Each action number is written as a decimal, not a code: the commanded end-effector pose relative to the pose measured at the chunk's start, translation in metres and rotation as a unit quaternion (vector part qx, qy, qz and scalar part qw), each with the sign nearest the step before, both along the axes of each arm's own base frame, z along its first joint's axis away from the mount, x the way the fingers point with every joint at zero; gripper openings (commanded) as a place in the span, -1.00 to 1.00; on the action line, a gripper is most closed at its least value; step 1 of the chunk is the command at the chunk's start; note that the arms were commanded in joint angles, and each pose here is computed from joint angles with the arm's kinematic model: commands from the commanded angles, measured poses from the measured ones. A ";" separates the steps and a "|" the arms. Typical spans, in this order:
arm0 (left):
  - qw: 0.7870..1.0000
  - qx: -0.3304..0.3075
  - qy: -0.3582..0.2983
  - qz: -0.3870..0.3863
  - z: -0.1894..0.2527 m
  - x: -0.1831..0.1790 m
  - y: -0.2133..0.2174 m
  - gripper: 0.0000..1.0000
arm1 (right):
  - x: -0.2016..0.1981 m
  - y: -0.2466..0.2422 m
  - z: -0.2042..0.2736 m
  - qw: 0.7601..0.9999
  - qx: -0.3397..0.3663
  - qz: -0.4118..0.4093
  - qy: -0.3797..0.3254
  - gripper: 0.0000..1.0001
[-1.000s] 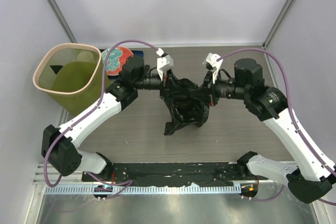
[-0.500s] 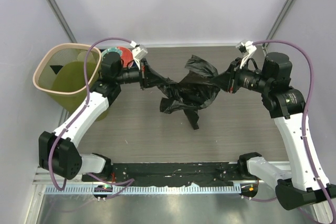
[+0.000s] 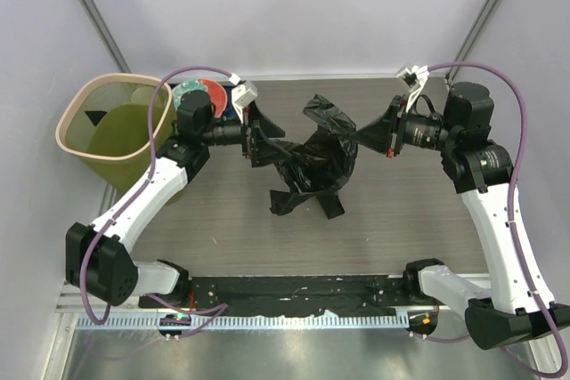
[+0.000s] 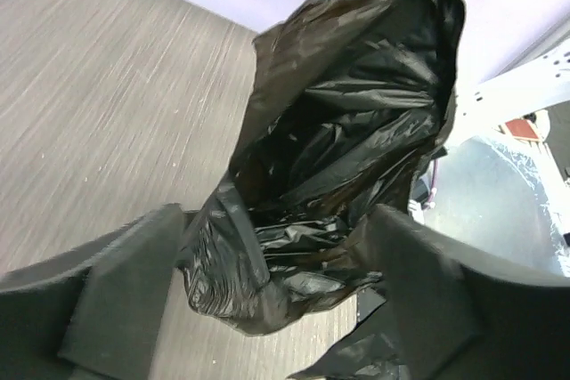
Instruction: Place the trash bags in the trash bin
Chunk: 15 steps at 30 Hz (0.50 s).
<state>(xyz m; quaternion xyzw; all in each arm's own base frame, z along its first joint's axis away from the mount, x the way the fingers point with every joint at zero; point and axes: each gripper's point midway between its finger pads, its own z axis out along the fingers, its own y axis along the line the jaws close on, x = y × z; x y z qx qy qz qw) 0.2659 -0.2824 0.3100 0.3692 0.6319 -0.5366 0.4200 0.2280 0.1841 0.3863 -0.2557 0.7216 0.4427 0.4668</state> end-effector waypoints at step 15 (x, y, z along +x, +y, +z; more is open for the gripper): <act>0.969 -0.095 -0.207 -0.101 0.077 -0.019 -0.095 0.29 | -0.021 0.016 0.022 0.994 0.058 0.093 -0.011 -0.98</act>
